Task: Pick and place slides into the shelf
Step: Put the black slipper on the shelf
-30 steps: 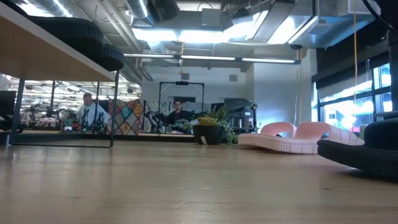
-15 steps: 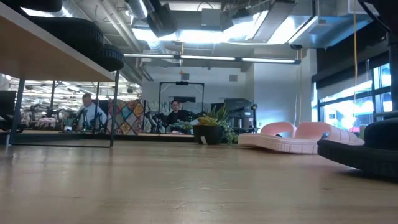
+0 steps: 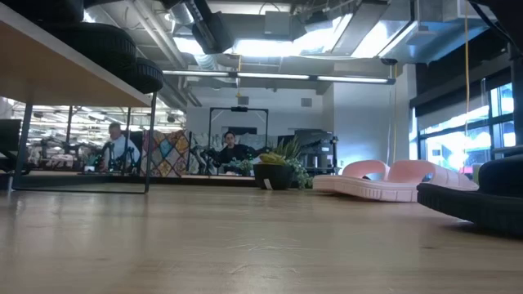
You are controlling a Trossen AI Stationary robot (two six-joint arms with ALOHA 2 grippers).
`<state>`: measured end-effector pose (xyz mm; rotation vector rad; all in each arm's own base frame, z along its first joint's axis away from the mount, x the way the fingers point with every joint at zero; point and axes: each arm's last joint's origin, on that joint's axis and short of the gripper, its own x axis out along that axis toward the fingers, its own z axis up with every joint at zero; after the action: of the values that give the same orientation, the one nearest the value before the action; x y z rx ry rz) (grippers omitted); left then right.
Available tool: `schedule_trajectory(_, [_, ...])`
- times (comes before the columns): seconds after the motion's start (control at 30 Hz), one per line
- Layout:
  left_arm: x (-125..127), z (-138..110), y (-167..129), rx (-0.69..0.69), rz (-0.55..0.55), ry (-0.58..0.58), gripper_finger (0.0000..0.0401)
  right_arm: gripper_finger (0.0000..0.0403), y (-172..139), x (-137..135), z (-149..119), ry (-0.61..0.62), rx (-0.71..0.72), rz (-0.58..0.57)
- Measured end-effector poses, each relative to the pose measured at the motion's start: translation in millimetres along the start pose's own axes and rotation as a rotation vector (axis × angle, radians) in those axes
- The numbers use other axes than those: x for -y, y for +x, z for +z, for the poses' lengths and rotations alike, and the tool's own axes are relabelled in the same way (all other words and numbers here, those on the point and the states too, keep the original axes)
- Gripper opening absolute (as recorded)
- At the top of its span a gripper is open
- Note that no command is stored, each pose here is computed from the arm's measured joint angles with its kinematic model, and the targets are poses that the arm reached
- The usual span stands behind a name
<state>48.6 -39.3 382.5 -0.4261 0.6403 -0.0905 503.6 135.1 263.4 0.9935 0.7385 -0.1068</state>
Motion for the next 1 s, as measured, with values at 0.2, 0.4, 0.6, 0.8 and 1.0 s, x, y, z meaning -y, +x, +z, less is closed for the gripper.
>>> schedule_trajectory(0.2, [0.0, 0.0, 0.0, 0.000, 0.000, 0.000, 0.0175, 0.0036, -0.1, 1.1, 3.2, 0.002, 0.007, 0.001])
schedule_trajectory(0.4, [0.0, 0.0, 0.0, 0.000, 0.000, -0.002, 0.0175, 0.0053, -0.4, 1.4, 4.5, 0.002, 0.010, 0.003])
schedule_trajectory(0.6, [0.0, 0.0, 0.0, -0.001, 0.000, -0.002, 0.0175, 0.0056, -0.3, 0.9, 4.4, 0.005, 0.011, 0.007])
schedule_trajectory(0.8, [0.0, 0.0, 0.0, -0.001, -0.001, -0.003, 0.0175, 0.0057, -0.5, -2.7, 5.6, 0.004, 0.013, 0.049])
schedule_trajectory(1.0, [0.1, -0.1, 0.0, -0.002, -0.002, -0.004, 0.0175, 0.0057, -0.5, -2.7, 5.5, 0.008, 0.007, 0.052])
